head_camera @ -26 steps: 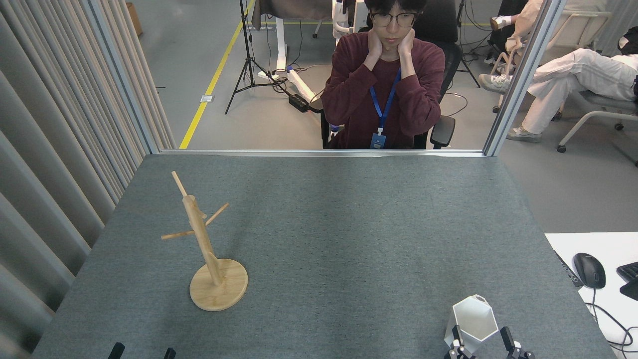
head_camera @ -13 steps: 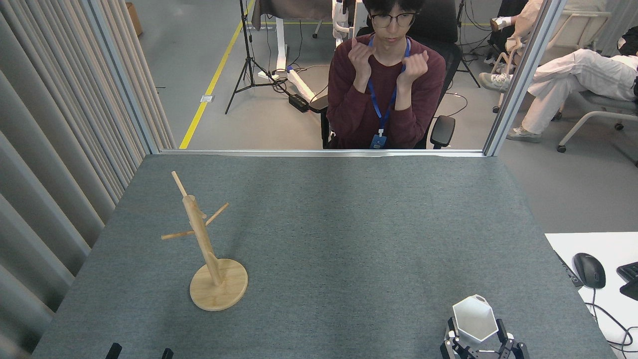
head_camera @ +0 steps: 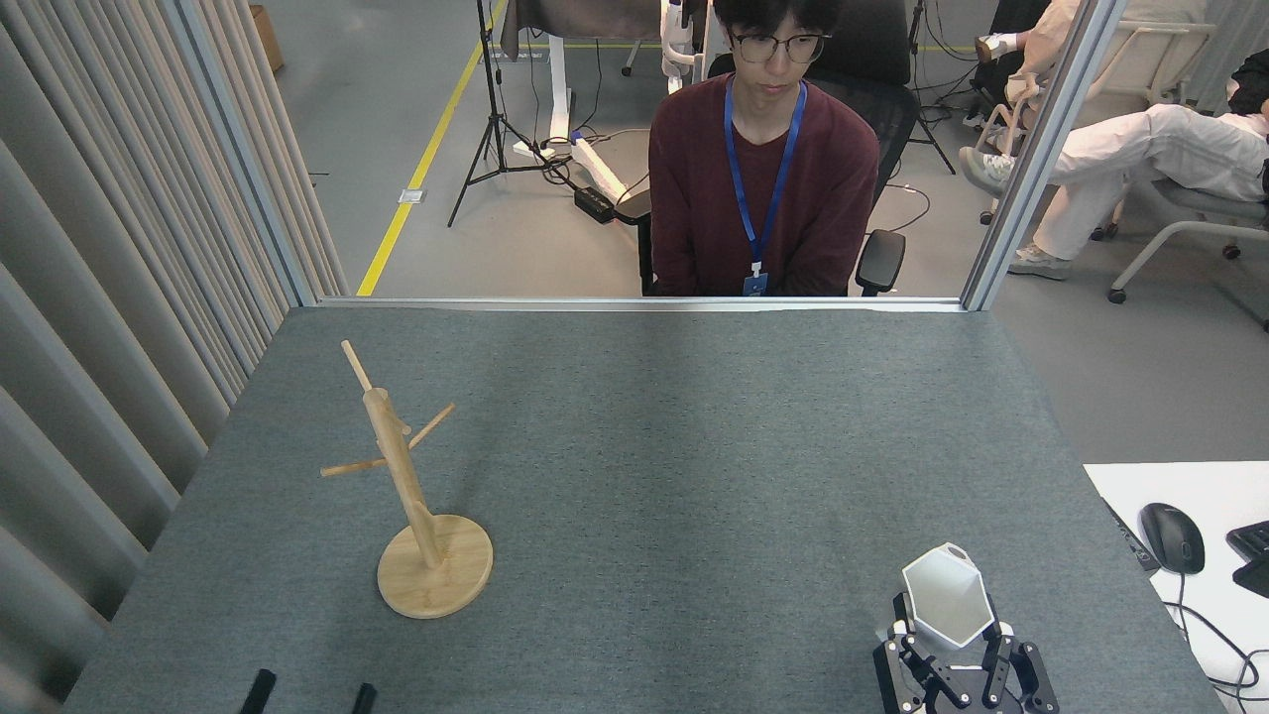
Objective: Hang cup on storage rack
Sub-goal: 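Lift the cup with the right gripper and carry it toward the left gripper, then grasp the cup with the left gripper beside the right gripper, then release the cup from the right gripper and withdraw it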
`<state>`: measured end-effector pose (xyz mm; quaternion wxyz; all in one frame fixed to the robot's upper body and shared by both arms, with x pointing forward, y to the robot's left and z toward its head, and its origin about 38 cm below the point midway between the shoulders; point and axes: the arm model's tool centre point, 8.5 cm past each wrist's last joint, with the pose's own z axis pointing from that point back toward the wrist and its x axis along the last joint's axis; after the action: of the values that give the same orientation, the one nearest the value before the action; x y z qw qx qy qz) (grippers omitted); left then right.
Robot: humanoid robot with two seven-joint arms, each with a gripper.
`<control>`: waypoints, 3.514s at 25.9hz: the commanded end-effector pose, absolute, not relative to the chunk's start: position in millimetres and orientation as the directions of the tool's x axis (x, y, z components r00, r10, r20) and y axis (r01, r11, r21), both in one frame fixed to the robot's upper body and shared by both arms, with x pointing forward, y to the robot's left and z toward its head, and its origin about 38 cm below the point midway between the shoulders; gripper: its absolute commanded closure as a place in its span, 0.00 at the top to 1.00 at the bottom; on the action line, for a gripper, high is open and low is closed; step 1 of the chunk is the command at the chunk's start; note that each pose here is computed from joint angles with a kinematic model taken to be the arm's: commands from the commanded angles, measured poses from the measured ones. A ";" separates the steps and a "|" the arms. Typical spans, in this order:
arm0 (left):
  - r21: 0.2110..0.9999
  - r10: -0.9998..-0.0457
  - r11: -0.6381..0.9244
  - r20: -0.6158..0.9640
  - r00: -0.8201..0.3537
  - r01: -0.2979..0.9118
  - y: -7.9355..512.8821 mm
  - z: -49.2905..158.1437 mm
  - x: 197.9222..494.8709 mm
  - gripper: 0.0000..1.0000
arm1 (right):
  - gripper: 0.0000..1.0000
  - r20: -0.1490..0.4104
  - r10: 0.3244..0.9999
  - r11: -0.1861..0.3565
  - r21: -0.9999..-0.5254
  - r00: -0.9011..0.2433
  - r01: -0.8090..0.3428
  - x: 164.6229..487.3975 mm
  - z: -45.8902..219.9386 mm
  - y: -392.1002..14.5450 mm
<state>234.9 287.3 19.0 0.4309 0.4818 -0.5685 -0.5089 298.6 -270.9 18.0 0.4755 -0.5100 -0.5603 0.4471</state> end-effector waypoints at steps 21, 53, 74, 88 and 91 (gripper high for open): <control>0.986 -0.840 -0.084 -0.149 -0.522 -0.146 125.8 12.4 267.9 1.00 | 0.55 0.044 0.902 0.169 -0.951 -0.429 0.258 307.1 77.2 -34.1; 0.982 -0.848 -0.090 -0.163 -0.504 -0.165 128.8 17.0 270.9 1.00 | 0.56 0.006 0.832 0.146 -0.967 -0.554 0.209 252.7 52.9 21.7; 0.978 -0.850 -0.104 -0.182 -0.495 -0.180 131.7 21.0 273.0 0.49 | 0.99 0.010 0.835 0.153 -0.965 -0.550 0.213 247.8 52.9 21.7; 0.977 -0.857 -0.100 -0.181 -0.482 -0.189 131.6 23.3 275.6 0.49 | 0.99 0.107 0.936 0.229 -0.908 -0.335 0.351 277.3 92.7 -43.0; 0.974 -0.870 -0.117 -0.195 -0.453 -0.195 137.0 21.9 276.2 0.49 | 0.99 0.292 0.953 0.301 -0.908 -0.076 0.292 302.3 72.6 -120.0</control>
<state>275.9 133.6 22.4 0.2773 0.4317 -0.6074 -0.6065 282.6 -55.9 88.8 0.3776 -0.4581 -0.6972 0.4018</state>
